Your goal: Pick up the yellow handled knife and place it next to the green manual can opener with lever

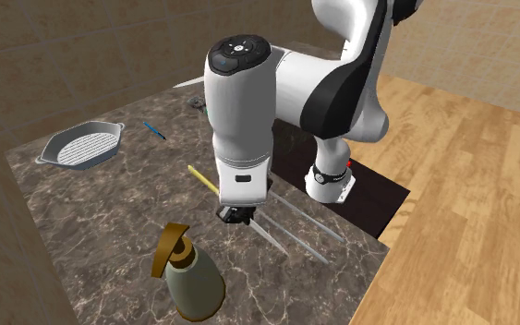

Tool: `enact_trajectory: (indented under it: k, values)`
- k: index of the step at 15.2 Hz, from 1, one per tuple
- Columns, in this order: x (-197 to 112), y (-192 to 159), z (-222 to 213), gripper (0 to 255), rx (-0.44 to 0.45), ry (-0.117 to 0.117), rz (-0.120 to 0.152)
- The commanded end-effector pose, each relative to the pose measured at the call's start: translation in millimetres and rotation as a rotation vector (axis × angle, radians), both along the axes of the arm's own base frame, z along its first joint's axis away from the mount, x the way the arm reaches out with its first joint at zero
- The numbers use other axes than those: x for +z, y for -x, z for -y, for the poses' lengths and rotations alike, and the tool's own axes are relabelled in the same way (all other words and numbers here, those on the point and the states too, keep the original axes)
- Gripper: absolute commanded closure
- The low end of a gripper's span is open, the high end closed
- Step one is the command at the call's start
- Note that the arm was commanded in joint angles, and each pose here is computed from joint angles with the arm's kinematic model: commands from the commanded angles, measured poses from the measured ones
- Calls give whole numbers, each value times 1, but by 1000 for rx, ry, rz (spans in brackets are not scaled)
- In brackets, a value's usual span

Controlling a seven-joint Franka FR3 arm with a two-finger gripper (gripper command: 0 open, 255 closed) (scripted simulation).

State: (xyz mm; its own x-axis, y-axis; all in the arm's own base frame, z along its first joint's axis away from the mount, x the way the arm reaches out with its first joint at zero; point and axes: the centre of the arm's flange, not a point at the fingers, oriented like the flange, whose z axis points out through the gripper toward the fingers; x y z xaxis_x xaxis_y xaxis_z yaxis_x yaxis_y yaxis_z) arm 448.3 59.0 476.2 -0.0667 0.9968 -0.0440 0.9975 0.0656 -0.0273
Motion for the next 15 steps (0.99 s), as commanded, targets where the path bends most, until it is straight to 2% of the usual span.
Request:
enact_trajectory:
  k: [1,15]
  values:
    - [1,15,21,255,1,0,0]
    - [1,131,166,255,1,0,0]
